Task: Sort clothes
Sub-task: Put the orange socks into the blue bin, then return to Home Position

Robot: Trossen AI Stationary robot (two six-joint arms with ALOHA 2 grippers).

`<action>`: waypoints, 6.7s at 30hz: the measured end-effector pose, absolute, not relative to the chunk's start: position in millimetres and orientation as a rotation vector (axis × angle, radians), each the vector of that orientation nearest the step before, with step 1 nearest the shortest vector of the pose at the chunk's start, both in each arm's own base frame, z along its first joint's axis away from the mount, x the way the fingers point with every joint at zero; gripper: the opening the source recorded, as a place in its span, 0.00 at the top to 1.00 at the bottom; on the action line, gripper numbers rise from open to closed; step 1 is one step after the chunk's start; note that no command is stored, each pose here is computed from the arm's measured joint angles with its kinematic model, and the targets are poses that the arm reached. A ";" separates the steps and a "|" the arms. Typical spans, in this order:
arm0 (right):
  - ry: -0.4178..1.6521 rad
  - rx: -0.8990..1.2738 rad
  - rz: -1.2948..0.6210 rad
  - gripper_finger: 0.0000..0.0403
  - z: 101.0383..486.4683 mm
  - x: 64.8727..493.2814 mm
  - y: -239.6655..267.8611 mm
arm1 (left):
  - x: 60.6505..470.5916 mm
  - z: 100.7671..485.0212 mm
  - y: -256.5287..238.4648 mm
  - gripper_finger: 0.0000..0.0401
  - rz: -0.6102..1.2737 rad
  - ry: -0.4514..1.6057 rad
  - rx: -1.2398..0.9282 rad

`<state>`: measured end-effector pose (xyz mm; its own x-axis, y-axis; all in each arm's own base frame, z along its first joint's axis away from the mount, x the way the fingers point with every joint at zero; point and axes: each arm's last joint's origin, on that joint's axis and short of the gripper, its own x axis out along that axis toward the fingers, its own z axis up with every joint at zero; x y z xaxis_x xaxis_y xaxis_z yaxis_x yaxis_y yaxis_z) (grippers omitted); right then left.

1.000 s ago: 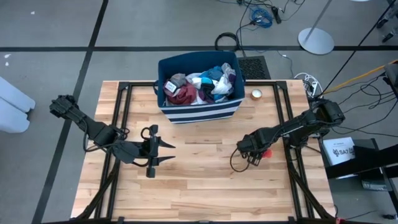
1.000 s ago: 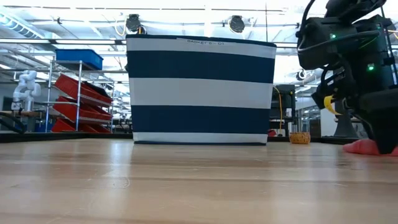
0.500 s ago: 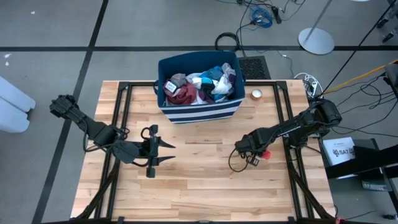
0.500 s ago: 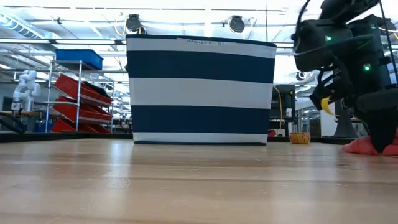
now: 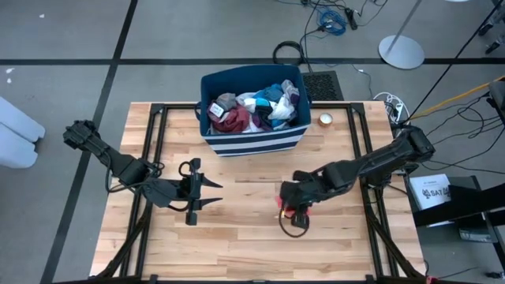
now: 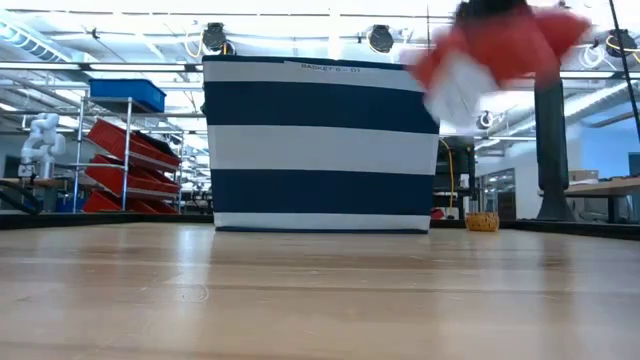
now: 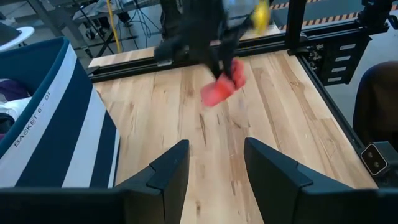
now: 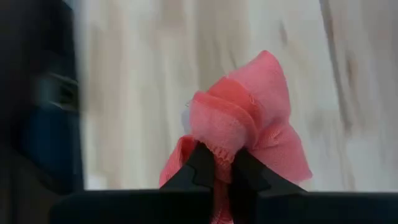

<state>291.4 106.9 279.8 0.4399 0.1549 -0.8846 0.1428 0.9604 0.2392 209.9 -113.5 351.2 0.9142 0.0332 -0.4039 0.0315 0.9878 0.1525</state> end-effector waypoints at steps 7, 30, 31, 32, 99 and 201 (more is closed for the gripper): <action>0.705 0.088 0.138 0.98 367.0 310.1 115.9 | 209.9 351.2 -113.5 0.59 0.001 0.418 0.157; -0.086 0.123 -0.525 0.98 422.0 386.3 -104.2 | 209.9 351.2 -113.5 0.59 0.000 0.417 0.159; -0.091 0.142 -0.541 0.98 416.8 389.3 -113.4 | 209.9 351.2 -113.5 0.59 0.000 0.418 0.159; -0.086 0.162 -0.558 0.98 410.9 391.9 -122.3 | 209.9 351.2 -113.5 0.59 0.000 0.417 0.159; 0.552 0.047 -0.428 0.49 452.4 372.4 -88.8 | 206.6 352.1 -109.2 0.59 0.066 0.419 0.237; 0.088 0.226 -0.392 0.49 156.7 100.5 -35.2 | 109.8 151.2 7.6 0.59 0.230 0.148 -0.256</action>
<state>100.5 -35.2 156.7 0.9209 -0.3682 -0.1279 0.3876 0.8996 0.2014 109.8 7.6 151.2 0.9630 0.2065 -0.1732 -0.2438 0.9414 -0.2332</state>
